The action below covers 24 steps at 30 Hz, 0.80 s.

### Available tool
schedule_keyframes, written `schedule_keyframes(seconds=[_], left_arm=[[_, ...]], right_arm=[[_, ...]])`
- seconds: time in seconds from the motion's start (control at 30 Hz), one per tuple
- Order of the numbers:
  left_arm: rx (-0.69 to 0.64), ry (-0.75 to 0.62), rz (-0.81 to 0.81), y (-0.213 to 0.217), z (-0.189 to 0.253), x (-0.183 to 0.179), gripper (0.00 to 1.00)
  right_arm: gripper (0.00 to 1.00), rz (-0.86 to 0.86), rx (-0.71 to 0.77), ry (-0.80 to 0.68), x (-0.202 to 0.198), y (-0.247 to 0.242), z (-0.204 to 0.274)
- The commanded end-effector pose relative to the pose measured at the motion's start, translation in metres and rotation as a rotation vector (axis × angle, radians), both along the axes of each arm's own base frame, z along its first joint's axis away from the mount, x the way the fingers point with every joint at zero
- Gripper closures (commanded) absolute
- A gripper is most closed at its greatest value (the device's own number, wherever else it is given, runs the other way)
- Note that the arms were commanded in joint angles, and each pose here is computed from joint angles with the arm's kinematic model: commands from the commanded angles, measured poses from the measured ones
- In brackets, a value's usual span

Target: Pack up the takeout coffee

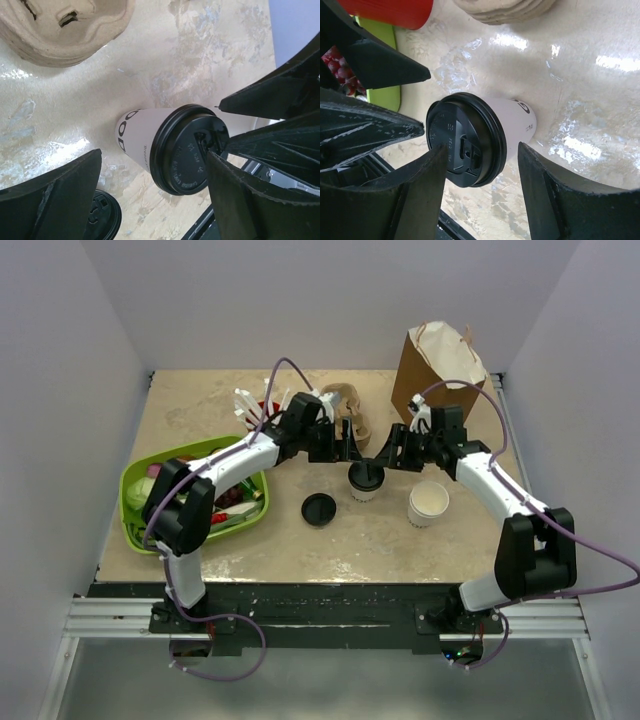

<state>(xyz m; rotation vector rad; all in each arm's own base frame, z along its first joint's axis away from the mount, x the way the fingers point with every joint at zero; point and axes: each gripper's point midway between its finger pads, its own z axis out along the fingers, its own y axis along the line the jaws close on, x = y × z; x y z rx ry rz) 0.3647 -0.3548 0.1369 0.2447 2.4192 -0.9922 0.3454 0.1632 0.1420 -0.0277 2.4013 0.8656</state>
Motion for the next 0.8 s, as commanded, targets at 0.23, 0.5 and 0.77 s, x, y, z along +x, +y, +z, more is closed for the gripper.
schedule_keyframes(seconds=[0.23,0.5,0.77], left_arm=[[-0.097,0.011,0.011,0.003,0.02,-0.025,0.09],[-0.148,0.072,0.02,-0.008,0.004,-0.024,0.18],[-0.129,0.115,0.028,-0.011,-0.015,-0.022,0.32]], right_arm=[[0.4,0.192,-0.025,-0.078,0.019,0.012,0.006],[0.45,0.218,-0.001,-0.01,0.01,0.016,-0.016],[0.58,0.171,0.03,0.073,-0.01,0.015,-0.035]])
